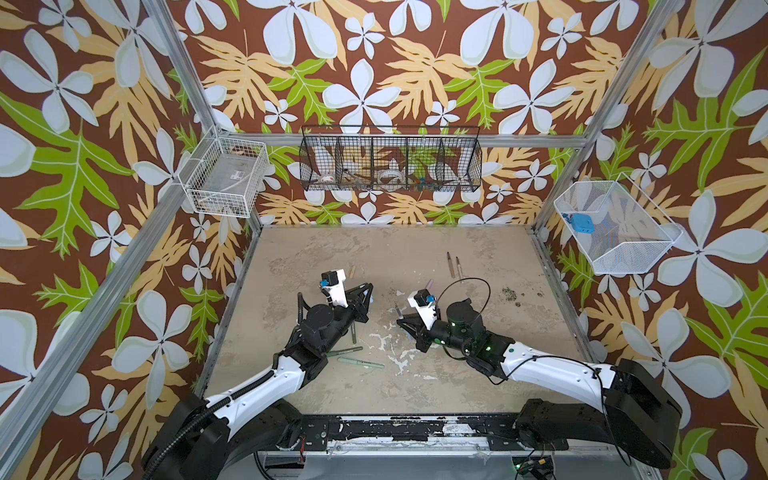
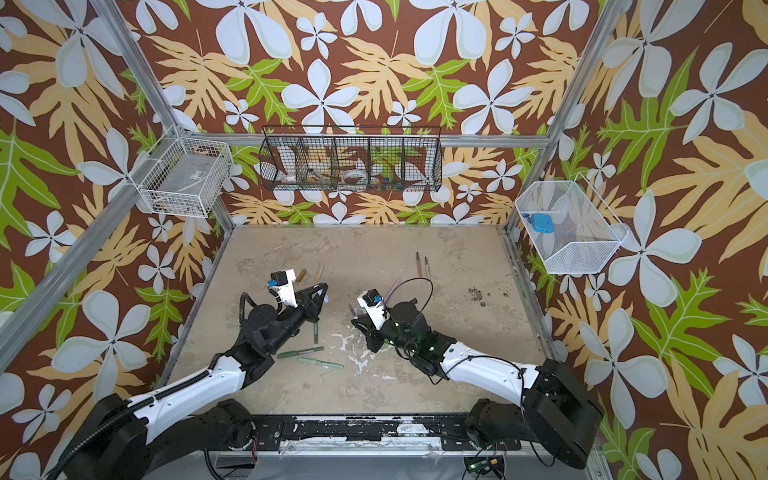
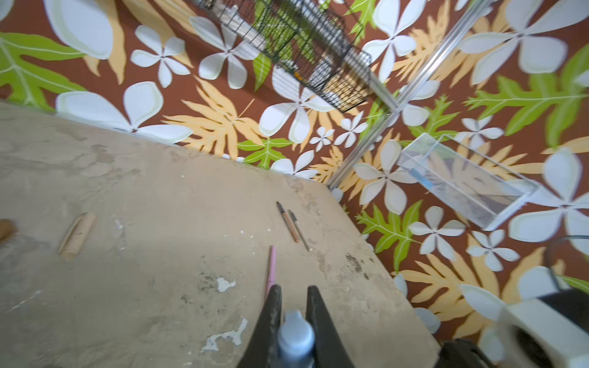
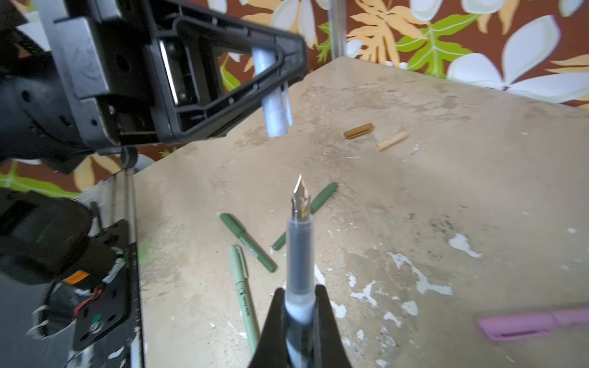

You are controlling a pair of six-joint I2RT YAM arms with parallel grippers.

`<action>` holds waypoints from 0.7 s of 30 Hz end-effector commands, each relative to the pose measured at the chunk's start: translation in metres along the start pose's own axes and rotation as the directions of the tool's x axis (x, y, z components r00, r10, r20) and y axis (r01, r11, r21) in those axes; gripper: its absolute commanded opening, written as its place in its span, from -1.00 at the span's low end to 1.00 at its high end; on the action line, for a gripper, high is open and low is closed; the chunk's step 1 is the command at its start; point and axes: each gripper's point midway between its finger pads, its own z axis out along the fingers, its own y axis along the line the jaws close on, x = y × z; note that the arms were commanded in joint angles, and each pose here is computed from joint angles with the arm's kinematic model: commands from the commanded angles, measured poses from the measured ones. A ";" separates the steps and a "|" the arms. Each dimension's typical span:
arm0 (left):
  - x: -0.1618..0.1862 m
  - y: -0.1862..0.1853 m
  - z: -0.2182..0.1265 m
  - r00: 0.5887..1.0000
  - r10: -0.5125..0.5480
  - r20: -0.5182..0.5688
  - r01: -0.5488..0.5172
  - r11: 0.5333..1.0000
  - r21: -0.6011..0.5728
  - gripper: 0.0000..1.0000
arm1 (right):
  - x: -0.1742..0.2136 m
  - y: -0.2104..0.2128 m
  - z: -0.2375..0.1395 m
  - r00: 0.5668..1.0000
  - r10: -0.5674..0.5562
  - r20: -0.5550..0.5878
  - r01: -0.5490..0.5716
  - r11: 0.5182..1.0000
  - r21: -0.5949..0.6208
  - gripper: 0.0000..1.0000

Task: Open the pen caps
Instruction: 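Lower the cap with the left gripper while the right gripper lowers the pen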

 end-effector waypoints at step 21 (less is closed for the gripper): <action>0.023 0.146 0.050 0.949 0.070 -0.306 -0.228 0.825 -0.517 -0.98 | 0.002 -0.239 -0.032 0.931 0.364 -0.013 -0.246 0.655 0.714 -1.00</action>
